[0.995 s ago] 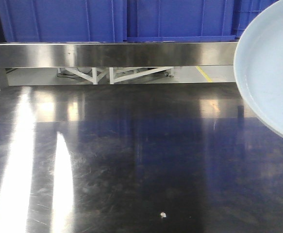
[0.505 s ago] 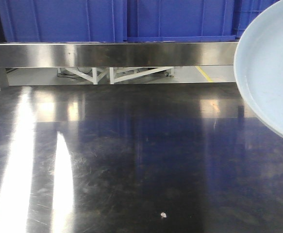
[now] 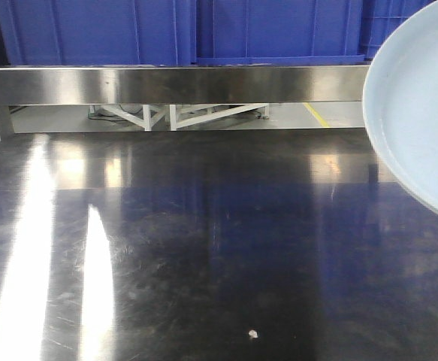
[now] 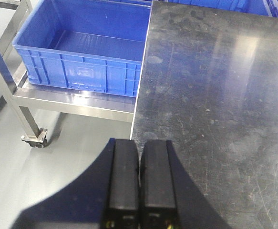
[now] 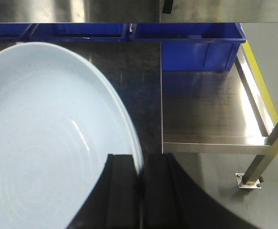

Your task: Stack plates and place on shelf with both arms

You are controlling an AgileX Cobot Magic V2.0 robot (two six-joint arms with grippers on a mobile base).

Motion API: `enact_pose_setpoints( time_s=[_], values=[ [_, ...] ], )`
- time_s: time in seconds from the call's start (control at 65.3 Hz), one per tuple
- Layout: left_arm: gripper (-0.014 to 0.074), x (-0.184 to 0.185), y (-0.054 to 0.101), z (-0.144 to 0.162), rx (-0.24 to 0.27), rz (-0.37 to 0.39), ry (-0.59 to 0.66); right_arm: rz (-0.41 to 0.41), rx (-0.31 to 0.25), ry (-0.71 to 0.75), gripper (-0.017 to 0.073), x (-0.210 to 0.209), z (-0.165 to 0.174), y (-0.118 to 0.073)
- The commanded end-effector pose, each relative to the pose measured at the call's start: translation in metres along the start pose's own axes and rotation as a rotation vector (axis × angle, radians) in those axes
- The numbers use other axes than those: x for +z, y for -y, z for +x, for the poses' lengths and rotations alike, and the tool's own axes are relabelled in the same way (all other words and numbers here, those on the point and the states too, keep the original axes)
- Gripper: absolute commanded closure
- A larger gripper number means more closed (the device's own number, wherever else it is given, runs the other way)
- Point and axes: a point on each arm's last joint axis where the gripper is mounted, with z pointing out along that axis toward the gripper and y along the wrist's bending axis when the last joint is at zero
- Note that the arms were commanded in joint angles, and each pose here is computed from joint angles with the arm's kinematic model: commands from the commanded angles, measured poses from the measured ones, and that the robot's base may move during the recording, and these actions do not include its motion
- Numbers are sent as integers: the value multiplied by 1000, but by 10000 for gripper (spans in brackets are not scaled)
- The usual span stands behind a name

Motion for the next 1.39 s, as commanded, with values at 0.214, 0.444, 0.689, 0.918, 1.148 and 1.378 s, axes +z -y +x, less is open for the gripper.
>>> enact_pose_setpoints(
  time_s=[0.214, 0.444, 0.689, 0.918, 1.148, 1.378],
  values=[
    [510, -5, 2, -15, -11, 22, 101, -12, -1, 119, 534, -4, -17, -2],
    [510, -5, 2, -15, -11, 22, 101, -12, -1, 119, 534, -4, -17, -2],
    [510, -5, 2, -15, -11, 22, 101, -12, -1, 117, 534, -4, -17, -2],
    [510, -5, 2, -15, -11, 22, 101, -12, -1, 117, 534, -4, -17, -2],
    [510, -5, 2, -15, -11, 22, 100, -12, -1, 116, 534, -4, -16, -1],
    [510, -5, 2, -15, -11, 22, 100, -11, -1, 108, 534, -3, -16, -1]
  ],
)
